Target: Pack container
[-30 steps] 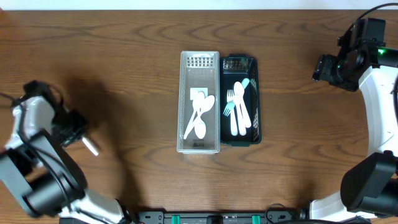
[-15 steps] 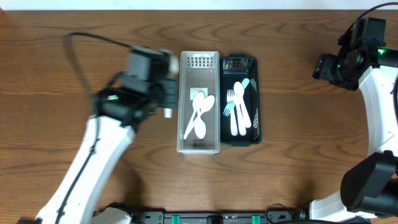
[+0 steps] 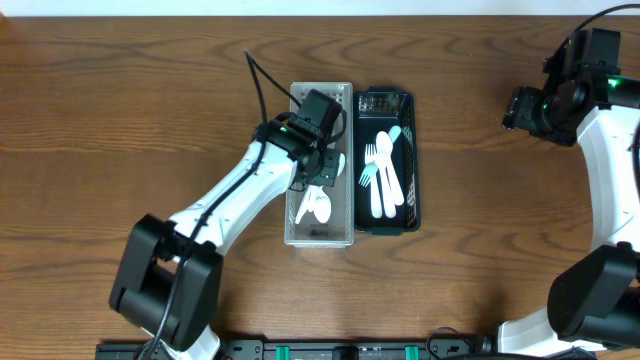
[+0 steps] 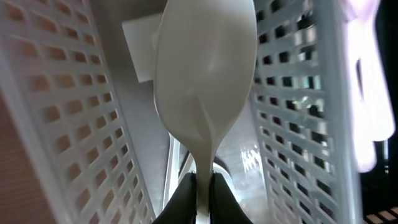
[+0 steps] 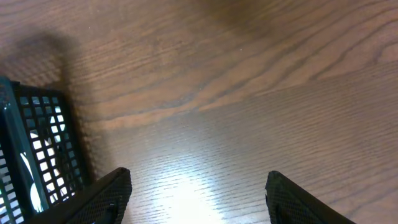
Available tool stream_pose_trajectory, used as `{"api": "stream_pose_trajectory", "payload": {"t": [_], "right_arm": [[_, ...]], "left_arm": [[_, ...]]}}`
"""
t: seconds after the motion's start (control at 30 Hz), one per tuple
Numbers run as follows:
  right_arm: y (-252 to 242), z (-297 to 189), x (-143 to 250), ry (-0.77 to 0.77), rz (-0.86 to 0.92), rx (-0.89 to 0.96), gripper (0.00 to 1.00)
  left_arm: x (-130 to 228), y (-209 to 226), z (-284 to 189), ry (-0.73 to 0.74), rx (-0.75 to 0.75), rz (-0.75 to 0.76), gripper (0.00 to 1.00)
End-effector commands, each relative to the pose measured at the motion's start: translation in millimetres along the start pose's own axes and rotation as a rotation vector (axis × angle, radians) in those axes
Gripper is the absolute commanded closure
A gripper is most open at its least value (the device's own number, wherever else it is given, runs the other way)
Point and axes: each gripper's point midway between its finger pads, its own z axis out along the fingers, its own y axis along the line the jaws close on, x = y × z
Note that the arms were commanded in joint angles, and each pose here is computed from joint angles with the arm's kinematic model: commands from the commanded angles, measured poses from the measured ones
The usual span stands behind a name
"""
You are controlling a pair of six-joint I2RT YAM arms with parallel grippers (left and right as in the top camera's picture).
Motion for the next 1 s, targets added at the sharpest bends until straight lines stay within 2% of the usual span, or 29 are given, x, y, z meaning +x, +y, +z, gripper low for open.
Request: {"api": "stream_pose_trajectory", "payload": {"t": [0.0, 0.03, 0.2, 0.33, 0.43, 0.57, 0.63, 0.67, 0.8, 0.97], "right_arm": [[-1.1, 4.2, 2.7, 0.014, -0.008, 0.003, 0.28], [-1.1, 4.2, 2.7, 0.014, -0.008, 0.003, 0.27], [-0.8, 4.2, 1.2, 0.008, -0.037, 0.001, 0.27], [1.7, 4.1, -10.6, -0.040, -0.065, -0.006, 0.25], [10.0, 2.7, -28.6, -0.117, -0.088, -0.022, 0.23], [28.7, 0.1, -49.9, -0.221, -0.151, -0.004, 0.20], [38.2, 0.6, -59.5, -0.271, -0.175, 0.027, 0.10], [44.6, 2.2, -63.0, -0.288, -0.186, 0.026, 0.01], [69.6, 5.9, -71.5, -0.340, -0.223, 0.000, 0.01], [76.9, 3.7, -74.6, -0.359, -0.230, -0.019, 0.01]], "left_arm": [[-3.7, 1.0, -4.2, -0.021, -0.003, -0.005, 0.75], [-5.3, 1.3, -5.8, -0.028, -0.002, -0.002, 0.63], [-14.6, 5.6, -21.3, -0.080, -0.035, 0.066, 0.29], [-28.6, 11.0, -51.6, -0.172, -0.072, 0.062, 0.13], [-43.2, 33.3, -85.1, -0.286, -0.170, 0.030, 0.01], [-57.0, 76.3, -118.8, -0.385, -0.253, -0.066, 0.02], [-60.9, 104.7, -126.4, -0.403, -0.283, -0.134, 0.02], [-62.4, 120.2, -128.7, -0.410, -0.300, -0.169, 0.02], [-65.2, 165.5, -134.5, -0.430, -0.351, -0.271, 0.02], [-63.1, 197.4, -141.8, -0.445, -0.388, -0.342, 0.02]]}}
